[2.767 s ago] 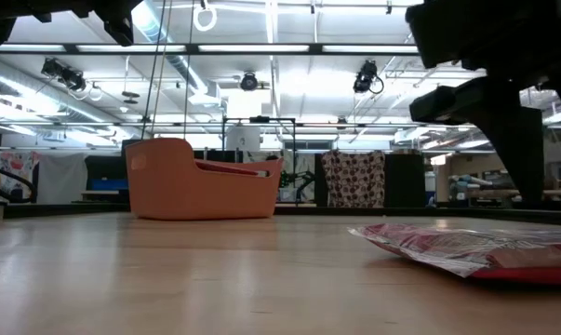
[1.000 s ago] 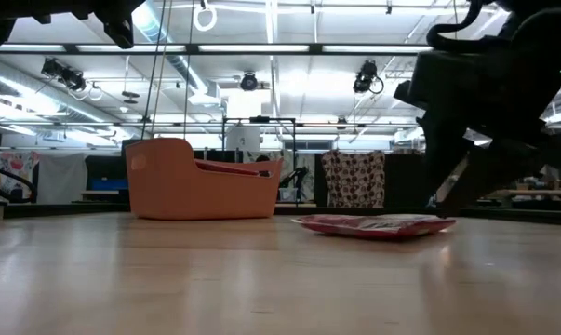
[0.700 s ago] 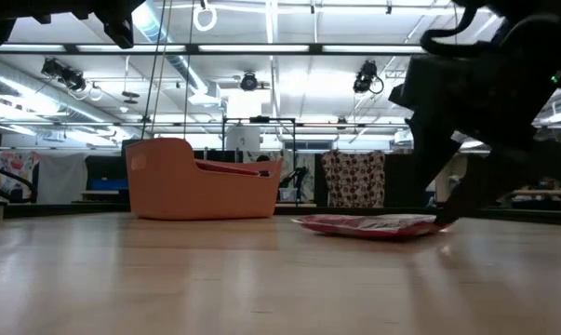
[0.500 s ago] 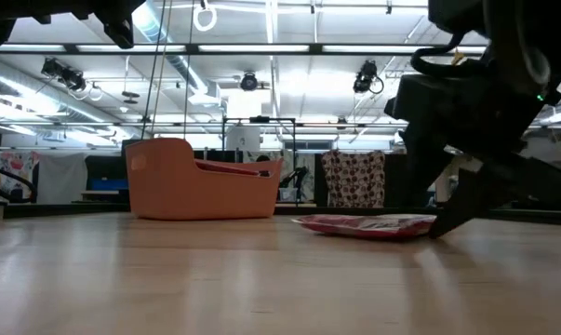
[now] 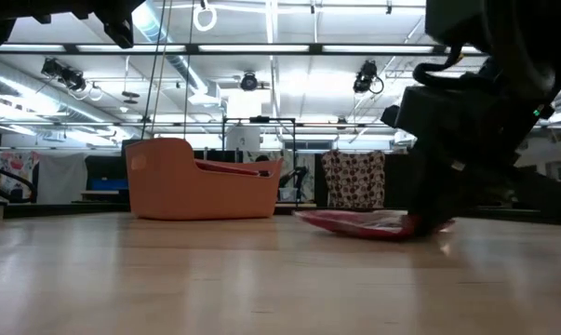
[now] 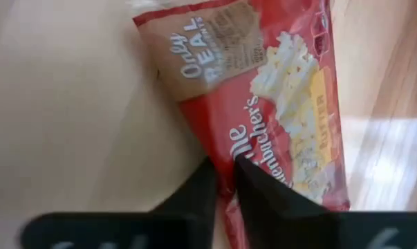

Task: Sort popcorn bags into baskets
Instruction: Put the red popcorn bag into the orange bin

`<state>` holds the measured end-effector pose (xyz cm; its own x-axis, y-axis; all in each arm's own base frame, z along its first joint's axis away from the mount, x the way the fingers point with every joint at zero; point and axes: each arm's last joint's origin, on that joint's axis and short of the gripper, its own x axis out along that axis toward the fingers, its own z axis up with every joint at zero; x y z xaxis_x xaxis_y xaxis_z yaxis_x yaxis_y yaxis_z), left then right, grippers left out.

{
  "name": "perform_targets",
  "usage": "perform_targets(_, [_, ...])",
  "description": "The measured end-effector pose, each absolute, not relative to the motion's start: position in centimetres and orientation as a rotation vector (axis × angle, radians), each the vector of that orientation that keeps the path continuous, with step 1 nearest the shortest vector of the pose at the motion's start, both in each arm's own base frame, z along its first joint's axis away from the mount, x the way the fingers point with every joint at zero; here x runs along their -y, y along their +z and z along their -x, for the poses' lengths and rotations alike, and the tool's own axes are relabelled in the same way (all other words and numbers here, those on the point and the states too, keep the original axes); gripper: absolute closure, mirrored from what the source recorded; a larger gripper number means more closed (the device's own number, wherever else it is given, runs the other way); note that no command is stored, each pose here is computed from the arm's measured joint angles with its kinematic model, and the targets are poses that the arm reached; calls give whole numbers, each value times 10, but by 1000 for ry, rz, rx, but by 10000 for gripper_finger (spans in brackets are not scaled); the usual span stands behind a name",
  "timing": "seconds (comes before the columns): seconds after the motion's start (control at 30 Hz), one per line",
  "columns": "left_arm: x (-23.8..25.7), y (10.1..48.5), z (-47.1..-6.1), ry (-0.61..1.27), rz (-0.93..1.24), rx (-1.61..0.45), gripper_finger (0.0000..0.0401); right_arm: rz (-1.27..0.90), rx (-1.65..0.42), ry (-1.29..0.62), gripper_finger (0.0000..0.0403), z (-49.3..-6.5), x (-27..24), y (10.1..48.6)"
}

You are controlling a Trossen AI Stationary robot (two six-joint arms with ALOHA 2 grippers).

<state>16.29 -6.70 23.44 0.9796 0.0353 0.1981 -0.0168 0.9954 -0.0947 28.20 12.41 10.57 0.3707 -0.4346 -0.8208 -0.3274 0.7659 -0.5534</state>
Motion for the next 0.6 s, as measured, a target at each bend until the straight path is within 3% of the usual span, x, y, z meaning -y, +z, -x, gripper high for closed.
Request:
perform_targets(0.1, [67,234,-163,26,93,201,284,764,-1221,-93,388,-282,-123,105])
perform_targets(0.27, [67,234,-163,26,93,201,284,822,-1242,-124,371,-282,-123,111])
perform_targets(0.43, [67,234,-163,26,93,201,284,871,-1242,-165,390,-291,-125,133])
perform_targets(0.6, [67,234,-163,26,93,201,284,971,-1213,-336,388,-304,-116,156])
